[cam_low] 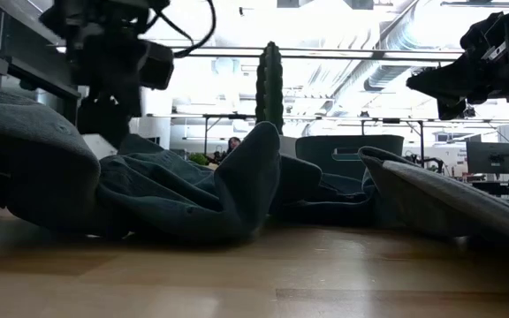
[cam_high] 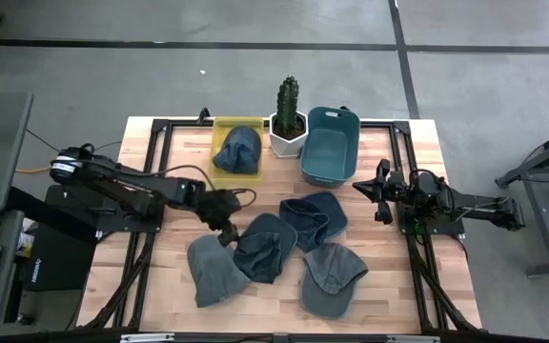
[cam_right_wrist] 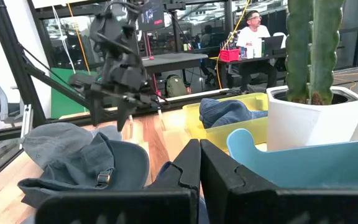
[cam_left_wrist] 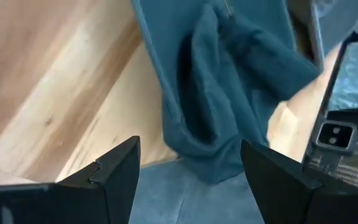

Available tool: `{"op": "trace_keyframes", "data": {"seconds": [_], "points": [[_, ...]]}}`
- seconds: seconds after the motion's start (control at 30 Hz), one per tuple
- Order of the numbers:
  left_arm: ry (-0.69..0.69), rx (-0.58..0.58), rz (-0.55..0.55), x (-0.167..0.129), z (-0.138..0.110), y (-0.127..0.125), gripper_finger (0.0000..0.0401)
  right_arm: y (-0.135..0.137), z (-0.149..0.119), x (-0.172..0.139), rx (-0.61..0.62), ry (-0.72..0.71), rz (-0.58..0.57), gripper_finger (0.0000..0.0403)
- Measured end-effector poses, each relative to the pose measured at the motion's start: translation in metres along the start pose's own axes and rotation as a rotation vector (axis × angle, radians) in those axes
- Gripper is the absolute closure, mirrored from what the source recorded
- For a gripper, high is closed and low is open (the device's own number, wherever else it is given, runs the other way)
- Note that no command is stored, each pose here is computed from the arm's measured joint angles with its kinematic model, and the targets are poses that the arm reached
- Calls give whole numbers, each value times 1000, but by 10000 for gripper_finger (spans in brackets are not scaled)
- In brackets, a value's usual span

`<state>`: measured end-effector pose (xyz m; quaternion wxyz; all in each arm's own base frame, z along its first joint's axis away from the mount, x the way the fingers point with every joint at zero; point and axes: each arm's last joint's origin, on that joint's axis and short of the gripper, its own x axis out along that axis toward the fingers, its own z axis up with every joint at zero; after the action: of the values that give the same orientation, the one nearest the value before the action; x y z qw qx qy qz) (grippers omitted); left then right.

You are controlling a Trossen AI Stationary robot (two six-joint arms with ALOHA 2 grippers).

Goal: Pick & Place hat
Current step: Put the left blue cap into the yellow bin

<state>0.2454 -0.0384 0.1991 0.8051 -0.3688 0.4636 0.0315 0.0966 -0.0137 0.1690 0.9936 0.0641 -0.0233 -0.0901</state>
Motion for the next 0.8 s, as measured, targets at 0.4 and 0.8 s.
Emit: {"op": "trace_keyframes", "data": {"seconds": [0.4,0.8], "points": [[-96,85,-34,19,-22,6,147,0,0,0,0,0,0,402],[-140,125,-14,25,-19,6,147,0,0,0,0,0,0,402]]}}
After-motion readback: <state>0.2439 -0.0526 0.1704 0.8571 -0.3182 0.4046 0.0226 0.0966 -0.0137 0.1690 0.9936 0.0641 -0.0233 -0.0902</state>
